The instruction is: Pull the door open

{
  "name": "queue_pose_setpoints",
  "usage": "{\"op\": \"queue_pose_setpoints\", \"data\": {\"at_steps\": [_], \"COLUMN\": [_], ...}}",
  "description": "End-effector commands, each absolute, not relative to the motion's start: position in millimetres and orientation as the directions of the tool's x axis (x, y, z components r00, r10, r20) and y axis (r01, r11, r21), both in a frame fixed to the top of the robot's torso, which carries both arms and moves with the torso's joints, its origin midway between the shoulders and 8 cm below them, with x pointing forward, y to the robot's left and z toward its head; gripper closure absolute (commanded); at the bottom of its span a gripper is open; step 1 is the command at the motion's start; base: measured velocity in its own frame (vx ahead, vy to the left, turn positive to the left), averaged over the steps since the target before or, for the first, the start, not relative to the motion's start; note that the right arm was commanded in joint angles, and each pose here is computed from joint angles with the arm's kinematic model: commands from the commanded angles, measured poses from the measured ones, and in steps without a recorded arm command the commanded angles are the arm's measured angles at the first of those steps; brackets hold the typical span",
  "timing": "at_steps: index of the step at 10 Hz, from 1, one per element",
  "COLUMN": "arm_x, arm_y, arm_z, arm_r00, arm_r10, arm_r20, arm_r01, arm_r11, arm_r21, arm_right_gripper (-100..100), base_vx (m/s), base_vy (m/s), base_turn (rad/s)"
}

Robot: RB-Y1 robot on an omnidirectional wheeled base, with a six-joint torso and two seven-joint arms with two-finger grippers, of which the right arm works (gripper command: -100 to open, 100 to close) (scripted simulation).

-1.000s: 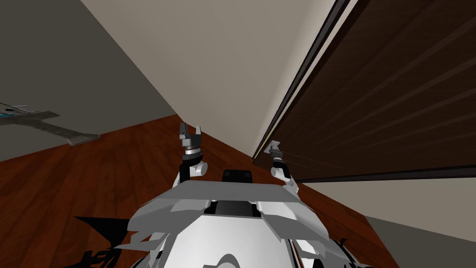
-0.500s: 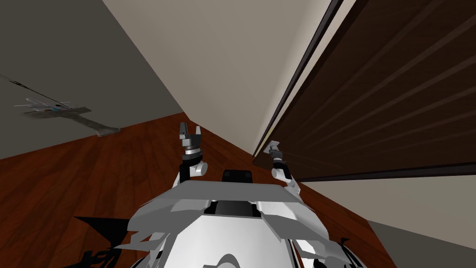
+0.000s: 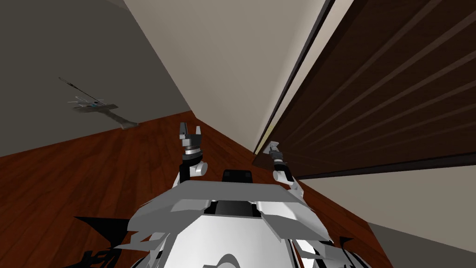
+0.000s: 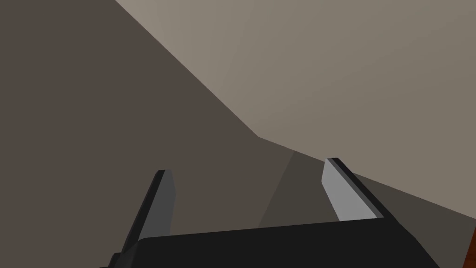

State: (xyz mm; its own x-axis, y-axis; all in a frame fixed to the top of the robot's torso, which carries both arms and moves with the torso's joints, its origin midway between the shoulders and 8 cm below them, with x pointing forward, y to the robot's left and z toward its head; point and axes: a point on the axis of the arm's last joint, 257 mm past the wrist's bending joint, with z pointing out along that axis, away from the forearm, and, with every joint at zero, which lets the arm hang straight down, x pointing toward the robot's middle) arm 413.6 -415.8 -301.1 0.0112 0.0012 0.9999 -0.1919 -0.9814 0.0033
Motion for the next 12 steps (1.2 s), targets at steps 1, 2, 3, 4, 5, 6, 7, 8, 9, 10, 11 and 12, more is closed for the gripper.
{"op": "queue_pose_setpoints", "data": {"at_steps": [1, 2, 3, 4, 5, 6, 7, 8, 9, 10, 11, 12], "arm_x": [412, 412, 407, 407, 404, 403, 400, 399, 397, 396, 395, 391], "arm_y": [-413, -414, -410, -410, -409, -408, -407, -406, -405, -404, -404, -402], "arm_z": [-296, -300, -302, -302, -300, -299, -298, -298, -297, -296, -302, -303], "arm_r00": [0.001, 0.011, 0.014, 0.013, 0.009, 0.007, 0.004, 0.003, 0.002, 0.000, 0.015, 0.017], "arm_r10": [0.000, 0.000, -0.001, -0.001, 0.000, 0.000, 0.001, 0.001, 0.000, 0.000, -0.001, -0.002], "arm_r20": [1.000, 1.000, 1.000, 1.000, 1.000, 1.000, 1.000, 1.000, 1.000, 1.000, 1.000, 1.000], "arm_r01": [-0.175, -0.181, -0.161, -0.157, -0.144, -0.135, -0.120, -0.111, -0.103, -0.095, -0.101, -0.086], "arm_r11": [-0.985, -0.983, -0.987, -0.988, -0.990, -0.991, -0.993, -0.994, -0.995, -0.996, -0.995, -0.996], "arm_r21": [0.000, 0.002, 0.001, 0.001, 0.001, 0.001, 0.001, 0.001, 0.001, 0.000, 0.001, 0.000], "arm_right_gripper": [100, 100, 100, 100, 100, 100, 100, 100, 100, 100, 100, 100], "base_vx": [-0.266, -0.115, -0.171, -0.224, -0.251, -0.268, -0.259, -0.226, -0.208, -0.215, -0.096, -0.140], "base_vy": [-0.061, -0.021, -0.040, -0.039, -0.059, -0.067, -0.039, -0.032, -0.062, -0.082, -0.032, -0.030], "base_turn": [0.122, 0.040, 0.152, 0.139, 0.128, 0.152, 0.173, 0.126, 0.088, 0.103, 0.038, 0.147]}}
